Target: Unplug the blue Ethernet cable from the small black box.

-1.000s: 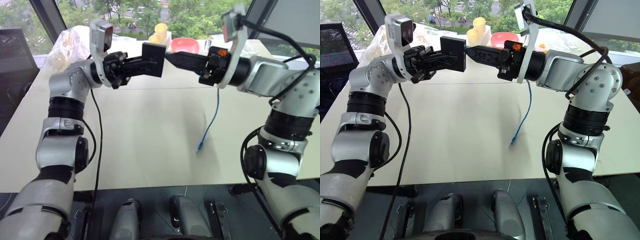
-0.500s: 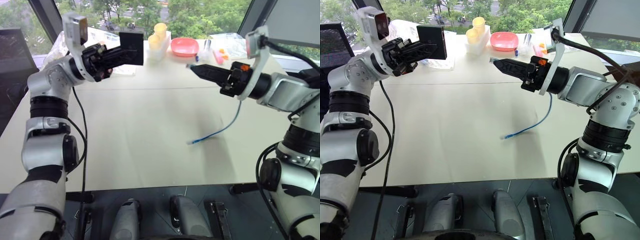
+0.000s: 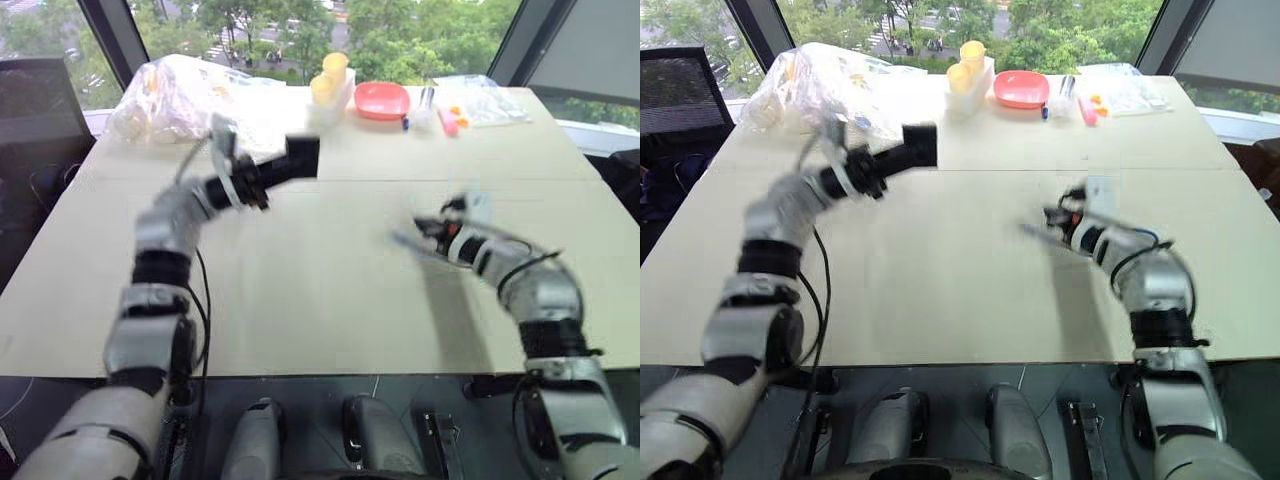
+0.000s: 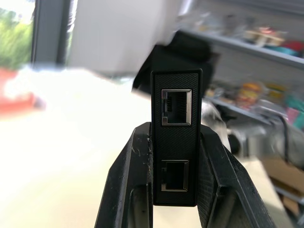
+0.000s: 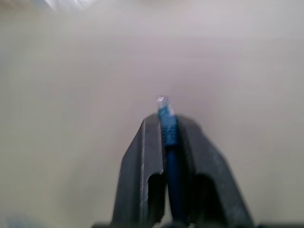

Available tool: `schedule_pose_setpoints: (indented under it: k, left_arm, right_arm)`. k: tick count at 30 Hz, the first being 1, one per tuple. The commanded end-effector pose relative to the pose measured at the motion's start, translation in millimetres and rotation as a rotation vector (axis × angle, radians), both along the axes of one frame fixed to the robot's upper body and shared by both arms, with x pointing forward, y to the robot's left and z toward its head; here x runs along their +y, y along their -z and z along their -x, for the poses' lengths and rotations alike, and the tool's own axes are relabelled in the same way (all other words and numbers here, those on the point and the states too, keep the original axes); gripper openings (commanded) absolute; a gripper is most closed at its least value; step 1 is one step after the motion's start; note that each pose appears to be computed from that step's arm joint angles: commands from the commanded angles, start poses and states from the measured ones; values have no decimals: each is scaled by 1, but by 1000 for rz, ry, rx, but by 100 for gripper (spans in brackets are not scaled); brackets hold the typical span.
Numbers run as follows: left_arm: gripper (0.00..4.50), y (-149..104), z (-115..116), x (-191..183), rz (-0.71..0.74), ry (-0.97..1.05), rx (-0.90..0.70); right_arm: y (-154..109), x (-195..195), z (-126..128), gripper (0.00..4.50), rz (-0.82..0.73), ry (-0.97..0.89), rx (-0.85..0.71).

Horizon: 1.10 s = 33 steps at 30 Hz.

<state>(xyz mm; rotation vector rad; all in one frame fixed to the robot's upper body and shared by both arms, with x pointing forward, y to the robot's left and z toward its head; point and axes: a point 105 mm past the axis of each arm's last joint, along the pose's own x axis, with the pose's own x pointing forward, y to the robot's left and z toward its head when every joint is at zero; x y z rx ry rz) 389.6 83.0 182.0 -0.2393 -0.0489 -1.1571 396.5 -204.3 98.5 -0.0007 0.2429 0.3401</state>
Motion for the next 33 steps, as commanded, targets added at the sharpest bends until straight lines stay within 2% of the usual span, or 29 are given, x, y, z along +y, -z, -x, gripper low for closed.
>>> schedule_pose_setpoints:
  k: [1, 7, 8, 10, 14, 16, 19, 21, 25, 28, 30, 33]
  left_arm:
    - [51, -32, 1, -7, 5, -55, -155]
    - [51, -19, -12, -12, -48, -198, -203]
    - [51, -17, -15, -12, -55, -219, -208]
    - [51, -12, -21, -13, -65, -271, -212]
    - [51, 8, -31, -13, -118, -382, -210]
    - [51, 31, -31, -19, -133, -414, -168]
    - [51, 55, -24, -28, -152, -406, -132]
    - [155, 64, -23, -30, -145, -405, -99]
    - [267, 64, -24, -29, -152, -419, -114]
    - [332, 59, -25, -25, -153, -438, -140]
    - [375, 43, -21, -15, -164, -455, -198]
    - [375, 28, -10, 1, -181, -481, -231]
  right_arm:
    - [-34, -3, -12, 122, 13, 16, -150]
    - [-46, 0, -17, 417, -24, 45, -201]
    - [-48, 1, -16, 447, -23, 42, -205]
    - [-56, 8, -12, 447, -14, 16, -232]
    - [-88, 25, 4, 447, -108, -39, -322]
    - [-108, 38, 18, 447, -159, -79, -372]
    - [-119, 51, 31, 447, -185, -103, -390]
    - [-122, 59, 36, 450, -188, -110, -390]
    - [-122, 63, 39, 450, -183, -111, -383]
    - [-118, 63, 40, 450, -178, -111, -370]
    - [-114, 61, 43, 450, -148, -120, -361]
    - [-112, 58, 50, 450, -133, -129, -354]
